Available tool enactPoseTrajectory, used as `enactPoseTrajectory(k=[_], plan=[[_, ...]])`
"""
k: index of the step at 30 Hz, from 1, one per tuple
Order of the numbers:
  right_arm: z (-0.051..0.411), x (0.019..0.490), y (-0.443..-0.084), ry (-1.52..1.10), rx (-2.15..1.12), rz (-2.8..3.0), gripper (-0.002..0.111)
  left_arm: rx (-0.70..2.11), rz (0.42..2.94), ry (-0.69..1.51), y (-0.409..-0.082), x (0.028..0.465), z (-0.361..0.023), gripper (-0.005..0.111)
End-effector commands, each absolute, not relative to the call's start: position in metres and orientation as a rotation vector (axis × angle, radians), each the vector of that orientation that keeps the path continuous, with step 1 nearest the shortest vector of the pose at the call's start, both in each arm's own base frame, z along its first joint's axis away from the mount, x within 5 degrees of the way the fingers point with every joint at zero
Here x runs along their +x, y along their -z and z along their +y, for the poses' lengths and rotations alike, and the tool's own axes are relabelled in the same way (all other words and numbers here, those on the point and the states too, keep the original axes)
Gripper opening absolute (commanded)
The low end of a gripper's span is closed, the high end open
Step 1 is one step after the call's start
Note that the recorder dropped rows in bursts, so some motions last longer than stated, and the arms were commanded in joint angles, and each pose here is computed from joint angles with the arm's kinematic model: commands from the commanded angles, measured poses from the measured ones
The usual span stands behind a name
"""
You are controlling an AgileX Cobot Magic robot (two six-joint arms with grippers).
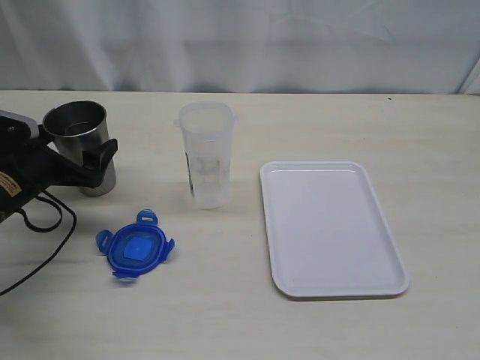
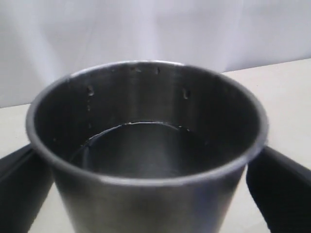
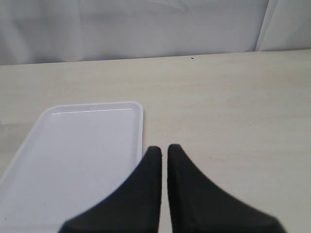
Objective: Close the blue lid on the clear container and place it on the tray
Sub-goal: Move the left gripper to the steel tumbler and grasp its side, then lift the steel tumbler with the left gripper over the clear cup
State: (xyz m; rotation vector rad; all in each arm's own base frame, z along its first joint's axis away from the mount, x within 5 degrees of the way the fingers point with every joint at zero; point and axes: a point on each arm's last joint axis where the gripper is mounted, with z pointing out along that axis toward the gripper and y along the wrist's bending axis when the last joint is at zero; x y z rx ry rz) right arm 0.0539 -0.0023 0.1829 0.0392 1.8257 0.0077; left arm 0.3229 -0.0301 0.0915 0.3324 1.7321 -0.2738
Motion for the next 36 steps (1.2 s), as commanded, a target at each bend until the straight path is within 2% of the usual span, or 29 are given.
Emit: enactPoseTrajectory(k=[1,36], plan=[[-0.0021,0.0536,-0.1825,-0.015,0.043,1.823,0.004,0.321,1.740,0.290,-0.0822,0.3298,-0.0309,0.102],[-0.0021,0.0536,-0.1825,-0.015,0.043,1.823,0.004,0.321,1.718,0.377,-0.0871,0.3367,-0.0358,0.102]])
